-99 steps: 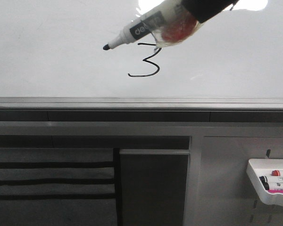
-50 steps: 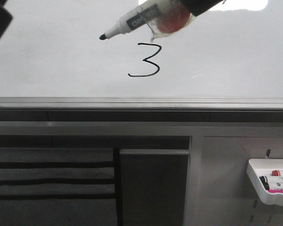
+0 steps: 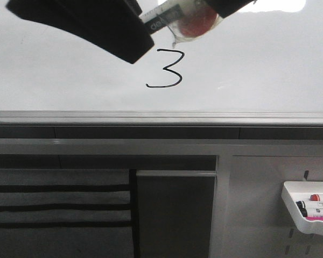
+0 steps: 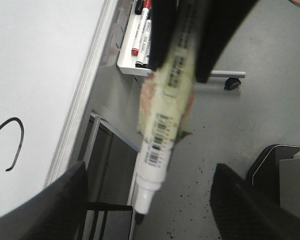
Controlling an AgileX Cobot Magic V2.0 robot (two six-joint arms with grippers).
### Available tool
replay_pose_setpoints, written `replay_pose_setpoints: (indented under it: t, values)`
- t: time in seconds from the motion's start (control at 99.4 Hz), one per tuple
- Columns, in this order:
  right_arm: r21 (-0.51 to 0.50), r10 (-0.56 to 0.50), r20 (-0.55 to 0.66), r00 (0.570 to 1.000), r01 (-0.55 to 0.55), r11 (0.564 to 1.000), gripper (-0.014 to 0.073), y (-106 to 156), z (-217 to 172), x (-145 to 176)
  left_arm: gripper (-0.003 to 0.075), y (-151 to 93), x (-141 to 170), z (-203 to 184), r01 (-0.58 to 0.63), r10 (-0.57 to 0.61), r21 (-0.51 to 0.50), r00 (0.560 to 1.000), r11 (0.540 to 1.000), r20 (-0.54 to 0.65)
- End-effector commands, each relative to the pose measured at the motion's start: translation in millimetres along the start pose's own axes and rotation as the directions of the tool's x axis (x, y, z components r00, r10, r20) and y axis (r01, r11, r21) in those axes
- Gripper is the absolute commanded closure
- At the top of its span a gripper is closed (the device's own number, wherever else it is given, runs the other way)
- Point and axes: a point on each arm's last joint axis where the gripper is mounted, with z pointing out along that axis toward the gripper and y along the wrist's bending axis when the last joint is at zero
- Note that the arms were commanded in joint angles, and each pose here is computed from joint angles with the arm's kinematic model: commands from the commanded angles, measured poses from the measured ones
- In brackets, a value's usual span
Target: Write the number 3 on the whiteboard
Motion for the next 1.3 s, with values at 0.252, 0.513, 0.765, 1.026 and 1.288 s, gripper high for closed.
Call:
replay_pose_setpoints:
  t: [0.252, 0.513, 0.765, 1.026, 1.288]
  values:
    - [0.076, -0.012, 0.059, 0.998, 0.008, 0.997, 0.0597, -6.1, -12.1, -10.9, 0.0345, 11.5, -20.3, 1.4, -0.047, 0.049, -0.025, 0.997, 0.999, 0.057]
    - [0.071, -0.01, 0.056, 0.998, 0.006, 0.997, 0.0597, -6.6, -10.2, -10.3, 0.0595, 11.2, -21.7, 1.0, -0.037, 0.038, -0.02, 0.997, 0.999, 0.069]
    - [0.066, -0.001, 0.064, 0.998, -0.003, 0.998, 0.0597, -6.2, -10.2, -11.0, 0.0713, 11.2, -21.7, 1.0, -0.037, 0.038, -0.02, 0.997, 0.999, 0.069]
    - [0.057, 0.001, 0.061, 0.998, -0.005, 0.998, 0.0501, -5.2, -9.9, -10.5, 0.0741, 11.1, -21.6, 1.0, -0.037, 0.038, -0.018, 0.997, 0.999, 0.068]
    - [0.21, 0.192, 0.087, 0.978, -0.206, 0.956, 0.0216, -20.8, -30.8, -1.8, 0.0741, 27.9, -11.5, -4.0, 0.063, -0.059, -0.07, 0.997, 0.996, 0.059]
